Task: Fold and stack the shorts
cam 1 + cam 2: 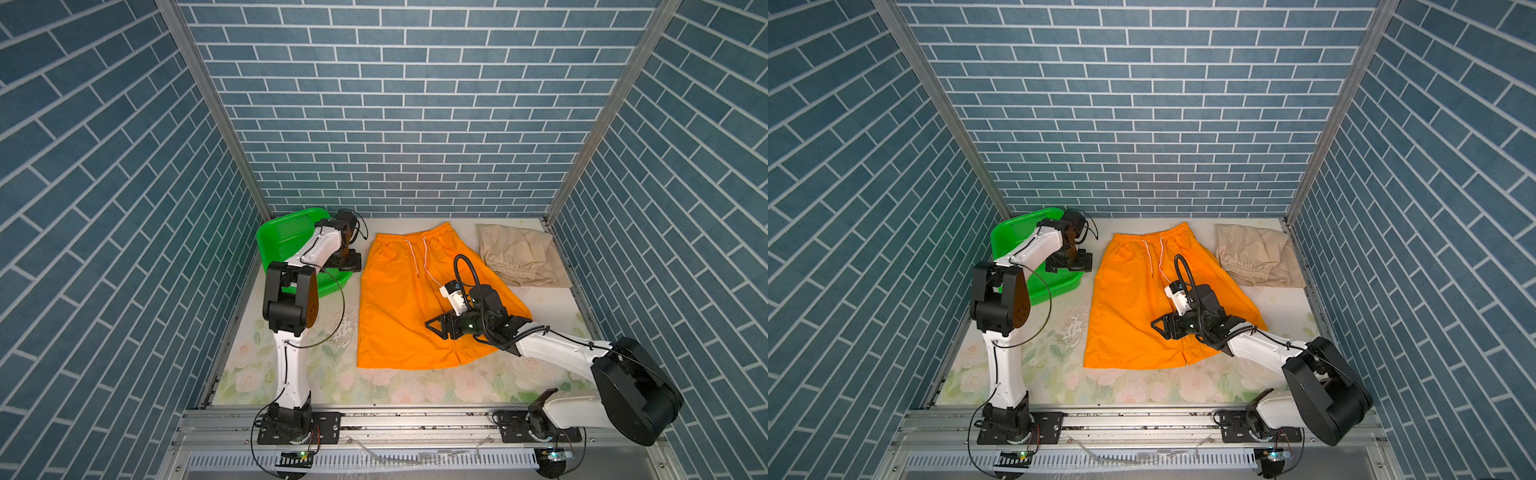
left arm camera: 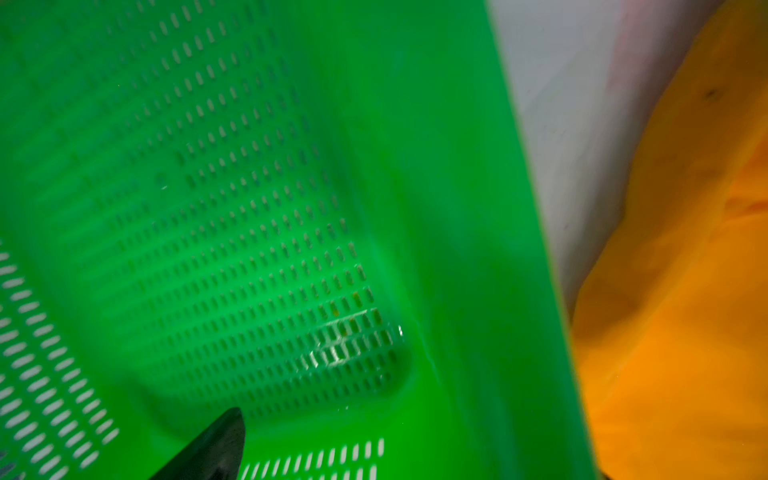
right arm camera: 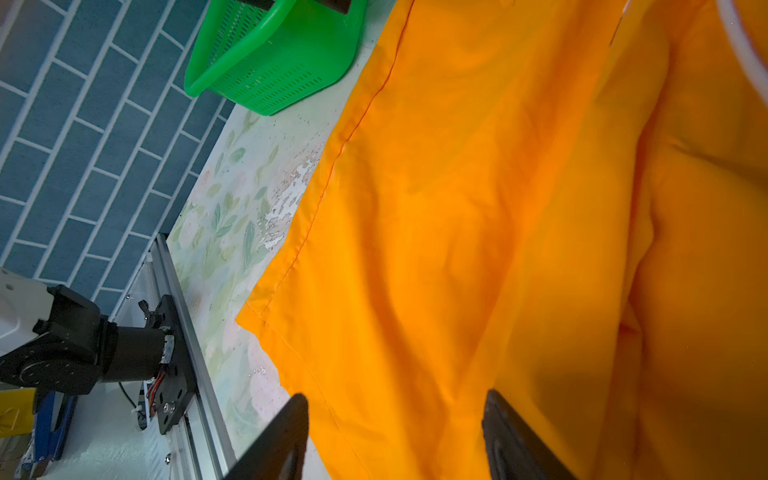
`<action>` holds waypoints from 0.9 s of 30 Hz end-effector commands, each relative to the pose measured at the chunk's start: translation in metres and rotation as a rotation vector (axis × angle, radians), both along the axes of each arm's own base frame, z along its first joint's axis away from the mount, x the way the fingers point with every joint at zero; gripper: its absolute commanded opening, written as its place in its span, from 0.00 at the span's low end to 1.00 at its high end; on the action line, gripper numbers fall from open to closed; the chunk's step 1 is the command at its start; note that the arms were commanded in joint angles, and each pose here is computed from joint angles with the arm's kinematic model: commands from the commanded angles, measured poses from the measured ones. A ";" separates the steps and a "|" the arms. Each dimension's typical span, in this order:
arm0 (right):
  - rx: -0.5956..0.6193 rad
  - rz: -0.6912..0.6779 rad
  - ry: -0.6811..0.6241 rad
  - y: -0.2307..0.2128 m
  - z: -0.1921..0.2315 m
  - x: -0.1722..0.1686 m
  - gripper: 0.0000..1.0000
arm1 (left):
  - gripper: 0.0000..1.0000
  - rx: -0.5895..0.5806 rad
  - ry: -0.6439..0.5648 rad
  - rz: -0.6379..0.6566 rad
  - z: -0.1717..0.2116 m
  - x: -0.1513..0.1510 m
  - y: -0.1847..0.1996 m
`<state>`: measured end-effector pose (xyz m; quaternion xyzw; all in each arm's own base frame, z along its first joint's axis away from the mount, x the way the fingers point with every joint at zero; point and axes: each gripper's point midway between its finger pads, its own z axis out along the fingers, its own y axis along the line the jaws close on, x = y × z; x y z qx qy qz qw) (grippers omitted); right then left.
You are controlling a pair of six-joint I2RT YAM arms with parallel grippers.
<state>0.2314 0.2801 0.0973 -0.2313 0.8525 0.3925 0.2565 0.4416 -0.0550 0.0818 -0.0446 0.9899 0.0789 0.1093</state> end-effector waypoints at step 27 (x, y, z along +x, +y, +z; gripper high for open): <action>-0.262 -0.162 0.063 -0.040 -0.025 0.008 0.68 | 1.00 -0.144 -0.180 -0.079 0.102 -0.088 -0.025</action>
